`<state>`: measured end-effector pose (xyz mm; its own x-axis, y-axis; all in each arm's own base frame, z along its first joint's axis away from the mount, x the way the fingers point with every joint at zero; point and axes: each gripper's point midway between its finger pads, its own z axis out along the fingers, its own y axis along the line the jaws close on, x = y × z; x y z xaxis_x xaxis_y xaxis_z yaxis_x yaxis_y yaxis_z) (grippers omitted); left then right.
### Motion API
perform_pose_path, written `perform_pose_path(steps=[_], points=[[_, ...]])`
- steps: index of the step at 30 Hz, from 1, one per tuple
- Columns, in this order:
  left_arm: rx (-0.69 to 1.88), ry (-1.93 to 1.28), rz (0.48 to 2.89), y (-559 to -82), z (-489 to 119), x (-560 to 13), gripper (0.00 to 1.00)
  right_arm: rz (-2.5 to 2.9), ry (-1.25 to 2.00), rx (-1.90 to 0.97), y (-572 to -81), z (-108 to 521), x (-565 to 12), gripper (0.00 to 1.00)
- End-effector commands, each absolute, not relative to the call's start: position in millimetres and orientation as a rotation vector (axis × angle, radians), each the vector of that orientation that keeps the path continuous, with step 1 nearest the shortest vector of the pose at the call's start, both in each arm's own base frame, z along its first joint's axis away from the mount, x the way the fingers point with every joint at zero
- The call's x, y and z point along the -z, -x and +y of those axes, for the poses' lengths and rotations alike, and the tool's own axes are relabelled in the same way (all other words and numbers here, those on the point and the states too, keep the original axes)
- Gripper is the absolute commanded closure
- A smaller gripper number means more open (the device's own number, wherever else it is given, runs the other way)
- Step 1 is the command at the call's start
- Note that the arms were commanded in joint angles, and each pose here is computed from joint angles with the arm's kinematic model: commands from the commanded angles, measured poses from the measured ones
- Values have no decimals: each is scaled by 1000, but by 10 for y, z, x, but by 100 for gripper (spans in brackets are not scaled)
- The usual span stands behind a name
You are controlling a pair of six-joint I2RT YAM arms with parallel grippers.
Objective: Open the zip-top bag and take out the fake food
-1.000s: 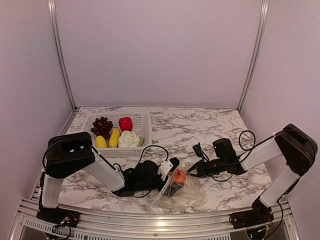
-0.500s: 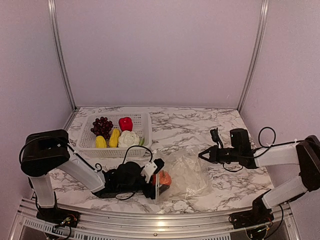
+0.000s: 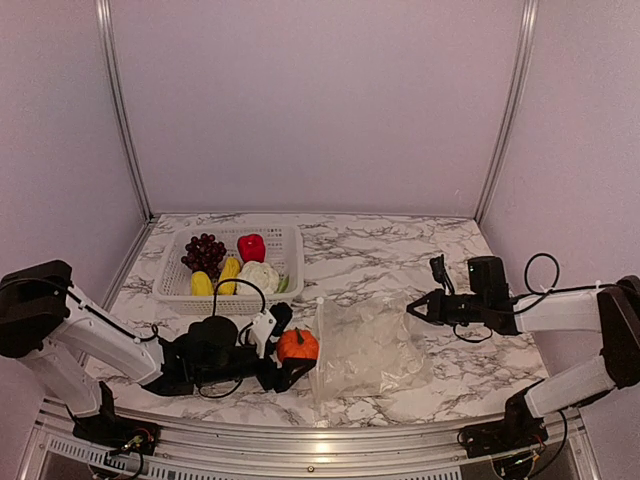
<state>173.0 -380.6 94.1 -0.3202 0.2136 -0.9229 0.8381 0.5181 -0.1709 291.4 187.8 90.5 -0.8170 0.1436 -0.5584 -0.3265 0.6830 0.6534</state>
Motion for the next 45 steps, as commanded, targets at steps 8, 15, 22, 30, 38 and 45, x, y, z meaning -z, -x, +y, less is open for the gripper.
perform_pose_path(steps=[8, 15, 22, 30, 38, 45], points=[[688, -525, 1821, -2647, -3107, -1775, 29, 2282, 159, -1023, -2961, 1844, -999, 100], [544, -346, 1923, -3406, -2654, -1892, 27, 2271, 166, -1031, -2977, 1860, -1027, 100], [542, -359, 2023, -3916, -2755, -1694, 26, 2253, 183, -1040, -3001, 1880, -1092, 100], [504, -435, 2119, -4331, -3089, -1405, 22, 2243, 200, -1051, -3006, 1902, -1136, 100], [436, -456, 2152, -4431, -3091, -1446, 1, 2184, 250, -1072, -3029, 1949, -1294, 100], [656, -617, 1980, -4020, -3292, -2029, 1, 2061, 368, -1133, -2954, 2041, -1576, 100]])
